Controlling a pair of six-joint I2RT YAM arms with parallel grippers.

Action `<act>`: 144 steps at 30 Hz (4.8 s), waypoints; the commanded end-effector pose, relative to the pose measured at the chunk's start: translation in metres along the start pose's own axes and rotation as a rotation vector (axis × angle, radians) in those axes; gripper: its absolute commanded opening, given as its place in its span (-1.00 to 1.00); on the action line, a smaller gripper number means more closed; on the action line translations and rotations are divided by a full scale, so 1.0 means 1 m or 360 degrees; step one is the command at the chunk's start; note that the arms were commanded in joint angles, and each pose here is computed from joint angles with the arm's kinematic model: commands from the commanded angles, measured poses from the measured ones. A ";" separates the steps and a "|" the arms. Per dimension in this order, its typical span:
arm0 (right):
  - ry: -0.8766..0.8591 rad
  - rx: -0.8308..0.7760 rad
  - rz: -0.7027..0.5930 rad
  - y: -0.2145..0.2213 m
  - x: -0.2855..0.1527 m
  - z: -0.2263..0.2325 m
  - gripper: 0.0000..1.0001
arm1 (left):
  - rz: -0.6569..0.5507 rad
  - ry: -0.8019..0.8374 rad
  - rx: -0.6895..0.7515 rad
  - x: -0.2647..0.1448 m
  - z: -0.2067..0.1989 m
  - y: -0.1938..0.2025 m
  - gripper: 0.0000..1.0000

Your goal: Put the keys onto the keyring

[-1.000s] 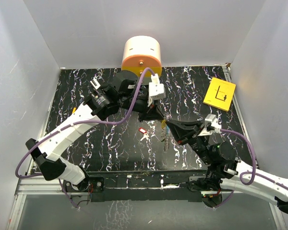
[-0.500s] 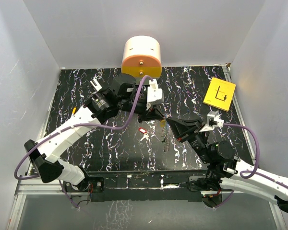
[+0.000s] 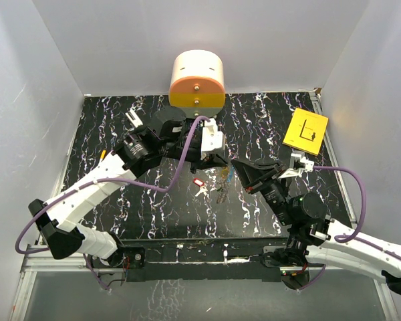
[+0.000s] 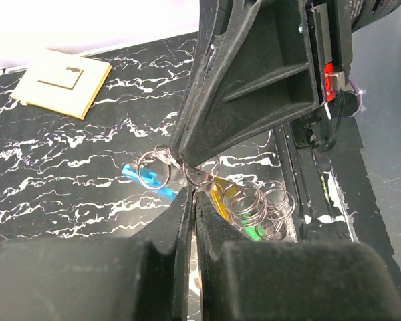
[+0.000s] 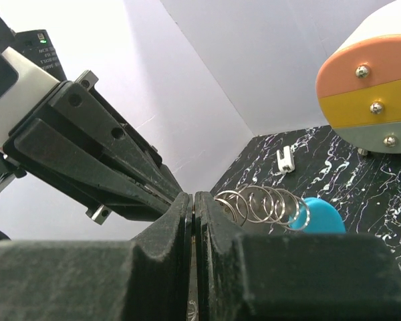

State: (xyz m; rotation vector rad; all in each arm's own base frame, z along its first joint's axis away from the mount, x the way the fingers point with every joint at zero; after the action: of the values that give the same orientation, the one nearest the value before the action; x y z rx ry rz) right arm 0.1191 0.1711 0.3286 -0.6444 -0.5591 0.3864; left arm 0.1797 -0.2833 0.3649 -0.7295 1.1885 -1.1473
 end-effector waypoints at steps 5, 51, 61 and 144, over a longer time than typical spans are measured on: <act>-0.0064 0.0216 -0.0316 -0.047 0.010 0.028 -0.83 | 0.0001 0.0085 0.0013 -0.006 -0.017 -0.002 -1.00; -0.0645 -0.0163 0.0150 0.002 -0.044 0.014 -0.84 | -0.0222 0.0743 -0.0760 -0.002 -0.051 -0.020 -1.00; -0.0490 -0.0229 0.0098 0.007 -0.047 -0.005 -0.79 | -0.0212 0.0792 -0.0947 0.005 -0.038 -0.004 -1.00; 0.1348 -0.0946 0.1858 0.151 0.001 -0.218 0.03 | 0.0376 -0.0584 -0.1027 -0.113 0.026 0.122 -0.18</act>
State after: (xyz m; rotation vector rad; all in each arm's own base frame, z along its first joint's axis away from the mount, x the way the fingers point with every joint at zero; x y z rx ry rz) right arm 0.2254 0.1921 0.0878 -1.4730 0.5127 1.0319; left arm 0.2476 -0.1467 0.2898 -1.1902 1.3241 -0.3577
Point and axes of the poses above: each gripper's point midway between its finger pads, its own x axis out along the fingers, its own z axis along the line the jaws close on, y = z × x, the point moved 8 cm from there along -x, back along the fingers, and after that the axes turned 6 degrees about x, right-handed, at the moved point
